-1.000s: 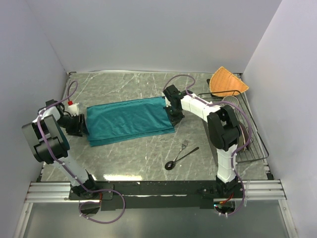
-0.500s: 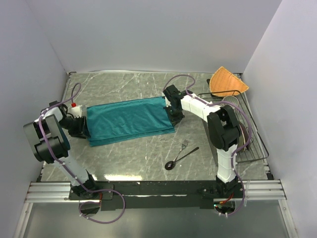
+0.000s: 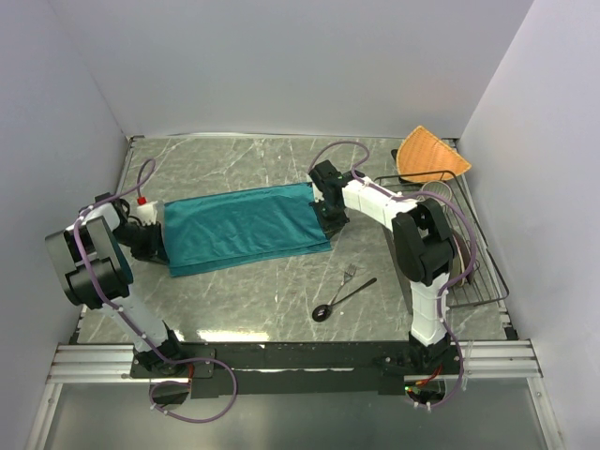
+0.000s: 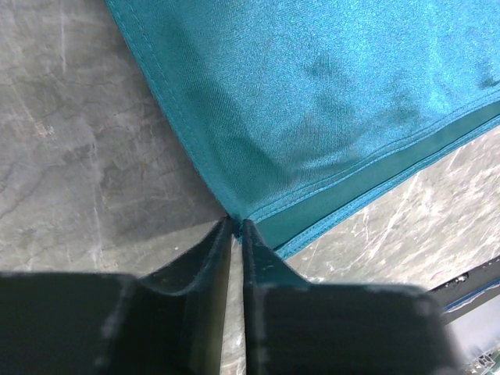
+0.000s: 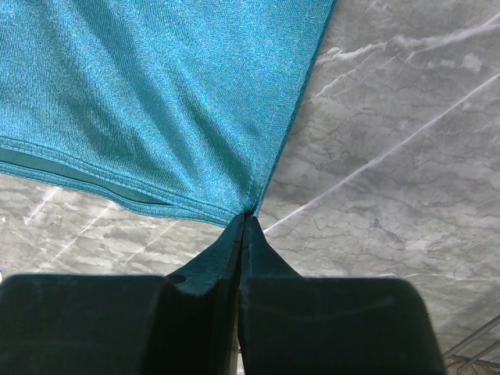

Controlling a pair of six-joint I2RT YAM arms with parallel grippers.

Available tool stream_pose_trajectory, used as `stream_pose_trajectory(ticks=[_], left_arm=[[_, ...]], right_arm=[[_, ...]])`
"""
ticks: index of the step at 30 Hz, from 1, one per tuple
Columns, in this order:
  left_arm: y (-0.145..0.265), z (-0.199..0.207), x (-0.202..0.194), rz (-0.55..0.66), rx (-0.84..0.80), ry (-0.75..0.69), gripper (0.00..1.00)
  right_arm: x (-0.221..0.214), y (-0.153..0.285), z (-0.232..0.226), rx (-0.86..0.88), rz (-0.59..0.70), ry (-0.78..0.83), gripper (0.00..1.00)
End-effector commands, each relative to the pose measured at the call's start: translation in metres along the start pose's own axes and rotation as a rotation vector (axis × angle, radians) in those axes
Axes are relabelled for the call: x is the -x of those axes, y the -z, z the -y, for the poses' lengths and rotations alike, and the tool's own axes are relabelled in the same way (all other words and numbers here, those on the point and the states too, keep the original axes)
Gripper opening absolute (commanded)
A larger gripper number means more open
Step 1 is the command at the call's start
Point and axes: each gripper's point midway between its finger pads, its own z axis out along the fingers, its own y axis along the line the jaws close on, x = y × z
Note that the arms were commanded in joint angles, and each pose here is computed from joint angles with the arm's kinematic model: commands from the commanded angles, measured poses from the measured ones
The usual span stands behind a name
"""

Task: Fold the napkin into a case and place the utensils inside
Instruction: Smooth out the rectangle-folded napkin at the center of the board.

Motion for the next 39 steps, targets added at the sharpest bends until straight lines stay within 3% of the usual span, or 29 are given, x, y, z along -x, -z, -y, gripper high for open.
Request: stream_pose_trajectory(ticks=[1,3,21,39], left_arm=[[0.004,0.009,0.000,0.007,-0.035,-0.018,0.09],[0.007,0.011,0.001,0.013,-0.034,-0.024,0.01],[0.014,0.023,-0.028,-0.035,-0.005,-0.053,0.01],[0.009,0.014,-0.014,0.005,0.045,-0.012,0.02]], right_arm=[[0.008,0.017,0.003,-0.008,0.043,-0.005,0.00],[0.009,0.020,0.003,-0.012,0.052,-0.003,0.00],[-0.010,0.024,0.015,-0.044,0.040,0.007,0.00],[-0.002,0.012,0.011,-0.028,0.032,0.003,0.00]])
